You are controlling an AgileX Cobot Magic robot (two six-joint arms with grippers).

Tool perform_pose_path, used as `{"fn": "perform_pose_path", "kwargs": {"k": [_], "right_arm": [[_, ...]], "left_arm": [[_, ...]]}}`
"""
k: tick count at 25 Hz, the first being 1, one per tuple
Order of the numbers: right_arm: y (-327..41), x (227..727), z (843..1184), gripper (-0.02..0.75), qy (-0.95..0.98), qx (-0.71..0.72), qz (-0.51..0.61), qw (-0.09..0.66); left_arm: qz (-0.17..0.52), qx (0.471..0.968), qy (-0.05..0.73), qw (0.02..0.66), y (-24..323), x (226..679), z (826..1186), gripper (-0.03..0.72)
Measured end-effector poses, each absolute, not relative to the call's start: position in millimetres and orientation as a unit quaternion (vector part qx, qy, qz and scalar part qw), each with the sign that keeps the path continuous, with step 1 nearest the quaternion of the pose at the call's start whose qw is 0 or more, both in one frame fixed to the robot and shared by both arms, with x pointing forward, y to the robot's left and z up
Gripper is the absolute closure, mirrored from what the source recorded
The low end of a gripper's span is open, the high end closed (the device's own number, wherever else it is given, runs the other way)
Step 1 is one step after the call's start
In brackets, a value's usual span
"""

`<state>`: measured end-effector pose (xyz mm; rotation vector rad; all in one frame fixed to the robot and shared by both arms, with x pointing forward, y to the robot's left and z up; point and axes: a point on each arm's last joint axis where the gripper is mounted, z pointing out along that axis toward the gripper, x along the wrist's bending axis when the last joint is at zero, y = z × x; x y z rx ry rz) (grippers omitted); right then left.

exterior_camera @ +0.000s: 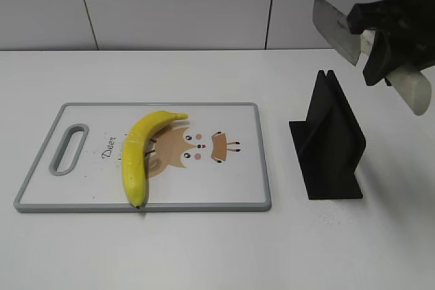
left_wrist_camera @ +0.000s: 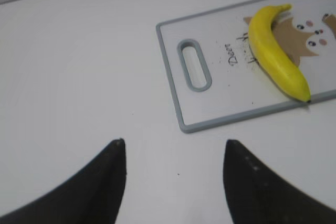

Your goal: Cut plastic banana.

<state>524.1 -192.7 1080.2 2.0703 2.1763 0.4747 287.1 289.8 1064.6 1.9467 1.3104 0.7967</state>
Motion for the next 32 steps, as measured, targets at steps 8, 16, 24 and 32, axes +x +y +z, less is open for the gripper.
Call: {"fn": "perform_pose_path", "kwargs": {"k": [8, 16, 24, 32], "right_arm": [[-194.1, 522.7, 1058.9, 0.556, 0.702, 0.692, 0.16, 0.054], [-195.1, 525.2, 1052.5, 0.556, 0.699, 0.69, 0.173, 0.072], [-192.0, 534.6, 1031.4, 0.556, 0.702, 0.694, 0.146, 0.06], [-189.2, 542.8, 1009.7, 0.556, 0.705, 0.698, 0.117, 0.046]], "left_arm": [[0.338, 0.72, 0.484, 0.364, 294.7, 262.4, 1066.6, 0.126], [0.321, 0.732, 0.491, 0.347, 296.1, 255.1, 1055.0, 0.147], [0.321, 0.731, 0.491, 0.347, 296.1, 255.0, 1055.0, 0.163], [0.321, 0.731, 0.491, 0.347, 296.1, 255.0, 1055.0, 0.165]]}}
